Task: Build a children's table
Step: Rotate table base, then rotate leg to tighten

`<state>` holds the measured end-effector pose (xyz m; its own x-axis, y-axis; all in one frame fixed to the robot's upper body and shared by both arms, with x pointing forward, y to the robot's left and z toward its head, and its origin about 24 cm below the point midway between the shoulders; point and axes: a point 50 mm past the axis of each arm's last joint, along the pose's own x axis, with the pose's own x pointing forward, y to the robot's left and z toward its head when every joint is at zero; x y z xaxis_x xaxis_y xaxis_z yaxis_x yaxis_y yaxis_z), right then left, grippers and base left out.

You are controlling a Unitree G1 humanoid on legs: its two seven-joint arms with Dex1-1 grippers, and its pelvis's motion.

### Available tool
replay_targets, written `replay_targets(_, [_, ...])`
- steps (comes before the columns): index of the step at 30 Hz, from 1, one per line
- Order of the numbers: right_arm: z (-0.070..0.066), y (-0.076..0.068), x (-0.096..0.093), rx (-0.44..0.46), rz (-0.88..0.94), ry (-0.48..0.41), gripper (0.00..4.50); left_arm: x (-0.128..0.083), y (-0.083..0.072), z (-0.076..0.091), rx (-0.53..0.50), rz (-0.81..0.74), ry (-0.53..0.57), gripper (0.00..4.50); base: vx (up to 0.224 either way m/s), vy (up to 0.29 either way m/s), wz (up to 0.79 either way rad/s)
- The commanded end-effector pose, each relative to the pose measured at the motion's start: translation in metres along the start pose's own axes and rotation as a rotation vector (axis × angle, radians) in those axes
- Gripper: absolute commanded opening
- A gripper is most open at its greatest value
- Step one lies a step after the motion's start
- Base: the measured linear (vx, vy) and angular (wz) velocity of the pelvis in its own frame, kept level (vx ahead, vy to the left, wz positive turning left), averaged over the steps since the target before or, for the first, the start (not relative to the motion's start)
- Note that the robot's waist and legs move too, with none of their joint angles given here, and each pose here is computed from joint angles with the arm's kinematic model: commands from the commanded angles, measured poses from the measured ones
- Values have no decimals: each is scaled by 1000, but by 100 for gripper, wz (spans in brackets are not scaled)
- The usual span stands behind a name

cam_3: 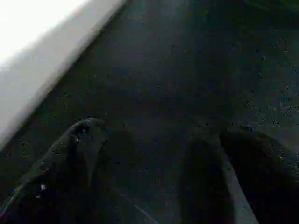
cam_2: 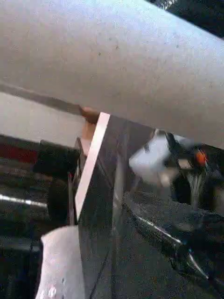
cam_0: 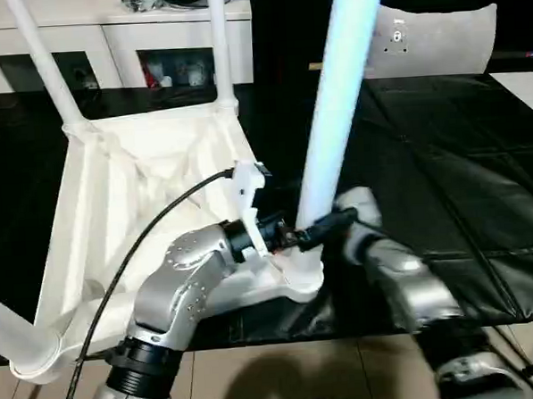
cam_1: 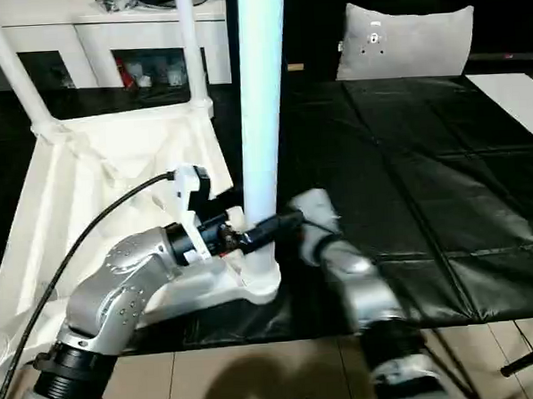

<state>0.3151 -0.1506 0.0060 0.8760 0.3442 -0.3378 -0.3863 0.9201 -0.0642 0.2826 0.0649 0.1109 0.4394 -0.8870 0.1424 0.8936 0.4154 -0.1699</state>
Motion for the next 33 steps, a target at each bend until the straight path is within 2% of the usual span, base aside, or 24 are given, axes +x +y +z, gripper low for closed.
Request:
replay_targets(1, [-5, -5, -4, 25, -22, 19, 450, -5, 11, 2, 25, 75, 14, 445, 0, 0, 0])
replay_targets(4, [-6, -16, -12, 36, -45, 10, 450, -12, 23, -9, 102, 194, 94, 445, 0, 0, 0])
replay_targets(6, [0, -18, -17, 30, -34, -29, 450, -16, 23, -14, 97, 187, 137, 445, 0, 0, 0])
replay_targets(8, [5, -17, -20, 38, -1, -73, 450, -19, 19, -20, 93, 159, 194, 445, 0, 0, 0])
replay_targets(10, [7, -15, -23, 40, 33, -72, 450, -22, 18, -25, 103, 149, 231, 445, 0, 0, 0])
replay_targets(11, [13, -12, -32, -3, 115, -85, 450, -32, 17, -34, 140, 124, 299, 445, 0, 0, 0])
replay_targets(16, [19, -9, -43, -56, 224, -105, 450, -45, 24, -37, 149, 111, 339, 445, 0, 0, 0])
replay_targets(17, [25, -12, -52, -101, 271, -130, 450, -55, 27, -35, 146, 67, 375, 419, 0, 0, 0])
replay_targets(18, [28, -14, -55, -114, 293, -143, 450, -59, 28, -35, 149, 46, 393, 419, 0, 0, 0])
replay_targets(21, [34, -18, -62, -132, 341, -152, 450, -68, 27, -36, 157, -23, 457, 393, 0, 0, 0])
replay_targets(23, [37, -21, -70, -138, 393, -139, 450, -77, 27, -39, 171, -69, 540, 379, 0, 0, 0])
replay_targets(26, [40, -23, -75, -159, 427, -123, 450, -82, 31, -41, 170, -59, 604, 363, 0, 0, 0])
replay_targets(28, [40, -23, -78, -173, 443, -111, 450, -84, 34, -42, 172, -43, 641, 337, 0, 0, 0])
replay_targets(33, [40, -20, -83, -197, 498, -78, 450, -87, 36, -44, 162, 3, 686, 305, 0, 0, 0])
